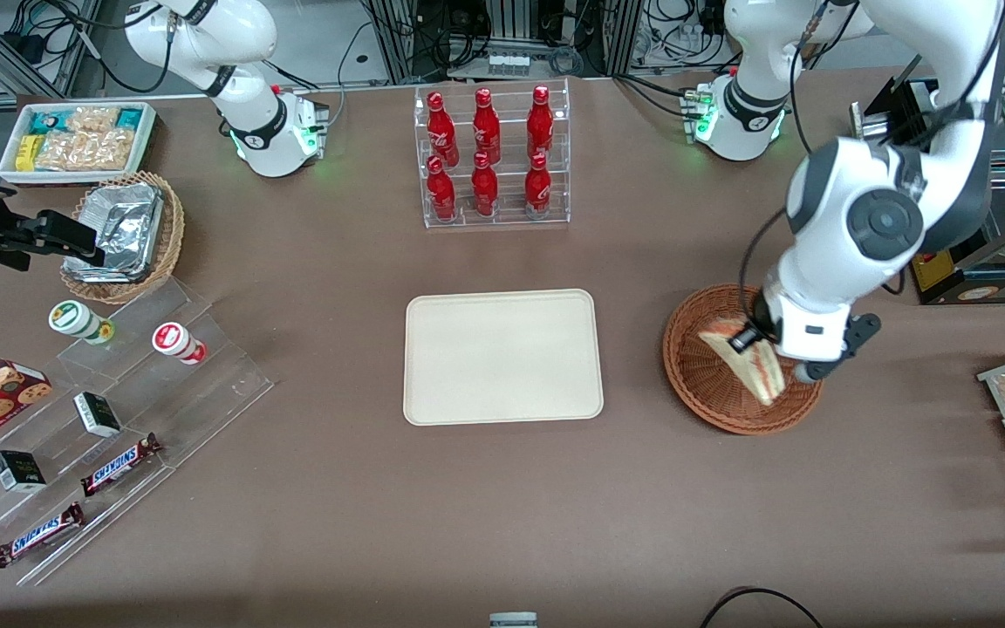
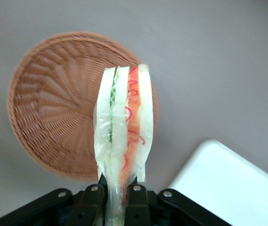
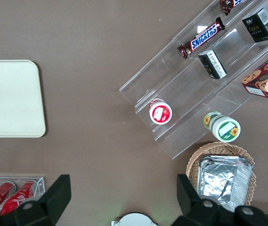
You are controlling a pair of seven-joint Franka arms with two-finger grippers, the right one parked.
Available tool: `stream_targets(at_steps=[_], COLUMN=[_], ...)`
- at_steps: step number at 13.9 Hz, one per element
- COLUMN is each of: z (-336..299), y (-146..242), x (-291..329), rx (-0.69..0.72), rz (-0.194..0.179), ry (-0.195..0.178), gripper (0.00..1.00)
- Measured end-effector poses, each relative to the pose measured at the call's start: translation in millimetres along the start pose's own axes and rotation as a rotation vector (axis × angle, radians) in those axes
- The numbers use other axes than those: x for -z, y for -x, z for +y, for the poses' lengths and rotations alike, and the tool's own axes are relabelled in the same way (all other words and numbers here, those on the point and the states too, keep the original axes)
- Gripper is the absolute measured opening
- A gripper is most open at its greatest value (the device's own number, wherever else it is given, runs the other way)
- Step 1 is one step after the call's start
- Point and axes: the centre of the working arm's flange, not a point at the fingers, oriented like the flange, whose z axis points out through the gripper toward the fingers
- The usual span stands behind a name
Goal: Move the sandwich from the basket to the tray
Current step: 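Carry the sandwich with the left gripper over the cream tray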
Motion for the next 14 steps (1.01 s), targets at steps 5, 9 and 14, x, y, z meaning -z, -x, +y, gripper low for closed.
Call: stream_targets(at_steps=[5, 9, 14], z=[93.6, 161.5, 210.2], y=[94.9, 172.1, 220.5], x=[1.9, -58.5, -139.0], rx=[-0.229, -0.433, -0.548], rz=[-0.063, -0.053, -0.039], ry=[0.043, -0.003, 0.022], gripper=[0.15, 0.15, 0.15])
